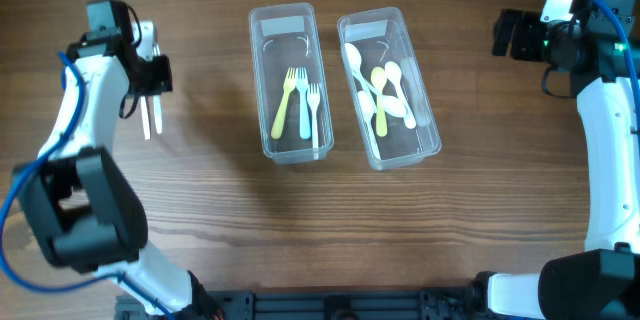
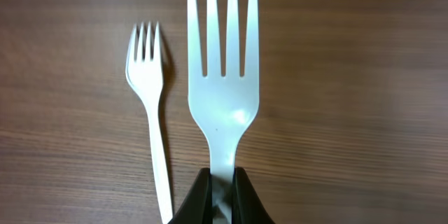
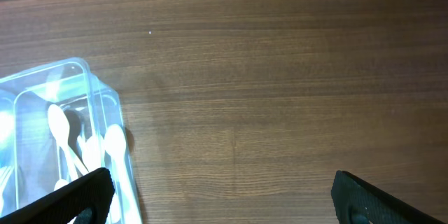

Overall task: Pack container
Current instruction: 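Place the white fork into the left container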

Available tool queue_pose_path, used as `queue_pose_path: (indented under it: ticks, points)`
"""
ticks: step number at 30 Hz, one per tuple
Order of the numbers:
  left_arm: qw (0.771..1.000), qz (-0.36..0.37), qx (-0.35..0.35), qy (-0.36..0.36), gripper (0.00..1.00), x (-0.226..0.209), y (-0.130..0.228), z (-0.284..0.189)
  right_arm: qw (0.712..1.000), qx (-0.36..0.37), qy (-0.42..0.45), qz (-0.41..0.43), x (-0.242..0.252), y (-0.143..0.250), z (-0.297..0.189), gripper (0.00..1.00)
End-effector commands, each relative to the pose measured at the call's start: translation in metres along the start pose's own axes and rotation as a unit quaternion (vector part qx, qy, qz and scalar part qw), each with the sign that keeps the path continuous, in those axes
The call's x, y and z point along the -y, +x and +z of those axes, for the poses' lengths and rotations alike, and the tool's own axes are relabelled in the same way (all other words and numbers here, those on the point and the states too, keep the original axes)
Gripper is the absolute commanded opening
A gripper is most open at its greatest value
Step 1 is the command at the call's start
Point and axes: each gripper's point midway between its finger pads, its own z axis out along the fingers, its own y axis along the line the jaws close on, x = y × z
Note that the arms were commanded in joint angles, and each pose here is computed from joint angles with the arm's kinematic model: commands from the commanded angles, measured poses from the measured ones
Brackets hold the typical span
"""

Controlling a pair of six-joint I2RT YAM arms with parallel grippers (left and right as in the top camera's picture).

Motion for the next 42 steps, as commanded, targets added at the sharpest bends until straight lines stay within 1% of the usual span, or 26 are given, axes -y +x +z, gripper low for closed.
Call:
queue_pose_path:
  ticks: [1, 3, 8, 13, 17, 22, 27, 29, 31, 33, 34, 35, 38, 40, 42]
  points:
    - [0.996, 0.007, 0.055, 0.065, 0.04, 0.044, -0.021, -0.045, 1.000, 0.006, 0.003, 0.002, 0.000, -0.004, -0.002, 1.00]
    - [0.994, 0.016, 0.063, 0.089, 0.04, 0.067, -0.023, -0.055, 1.000, 0.006, 0.003, 0.002, 0.000, -0.004, -0.002, 1.00]
    - [0.980, 0.066, 0.071, 0.173, 0.04, 0.140, -0.020, -0.071, 1.000, 0.006, 0.003, 0.002, 0.000, -0.004, -0.002, 1.00]
    - [0.973, 0.072, 0.078, 0.206, 0.04, 0.195, -0.017, -0.080, 1.000, 0.006, 0.003, 0.002, 0.000, -0.004, -0.002, 1.00]
    - [0.968, 0.043, 0.081, 0.235, 0.04, 0.239, -0.013, -0.090, 1.000, 0.006, 0.003, 0.003, 0.000, -0.004, -0.002, 1.00]
    - [0.971, -0.011, 0.056, 0.233, 0.04, 0.253, -0.003, -0.088, 1.000, 0.006, 0.003, 0.003, 0.000, -0.004, -0.002, 1.00]
    - [0.971, -0.007, 0.046, 0.235, 0.05, 0.263, 0.003, -0.083, 1.000, 0.006, 0.003, 0.003, 0.000, -0.004, -0.002, 1.00]
    - [0.971, -0.007, 0.044, 0.234, 0.09, 0.263, 0.004, -0.081, 1.000, 0.006, 0.003, 0.002, 0.000, -0.004, -0.002, 1.00]
    - [0.971, -0.006, 0.045, 0.234, 0.26, 0.262, 0.003, -0.080, 1.000, 0.006, 0.003, 0.002, 0.000, -0.004, -0.002, 1.00]
    - [0.971, -0.009, 0.048, 0.234, 0.38, 0.260, 0.000, -0.080, 1.000, 0.006, 0.003, 0.003, 0.000, -0.004, -0.002, 1.00]
    - [0.971, -0.011, 0.050, 0.233, 0.49, 0.258, -0.001, -0.080, 1.000, 0.006, 0.003, 0.002, 0.000, -0.004, -0.002, 1.00]
    - [0.971, -0.015, 0.050, 0.232, 0.53, 0.255, -0.003, -0.079, 1.000, 0.006, 0.003, 0.003, 0.000, -0.004, -0.002, 1.00]
    - [0.972, -0.022, 0.052, 0.228, 0.54, 0.248, -0.006, -0.078, 1.000, 0.006, 0.003, 0.002, 0.000, -0.004, -0.002, 1.00]
    - [0.972, -0.028, 0.057, 0.226, 0.51, 0.242, -0.011, -0.078, 1.000, 0.006, 0.003, 0.003, 0.000, -0.004, -0.002, 1.00]
    - [0.972, -0.038, 0.064, 0.223, 0.50, 0.232, -0.016, -0.080, 1.000, 0.006, 0.003, 0.002, 0.000, -0.004, -0.002, 1.00]
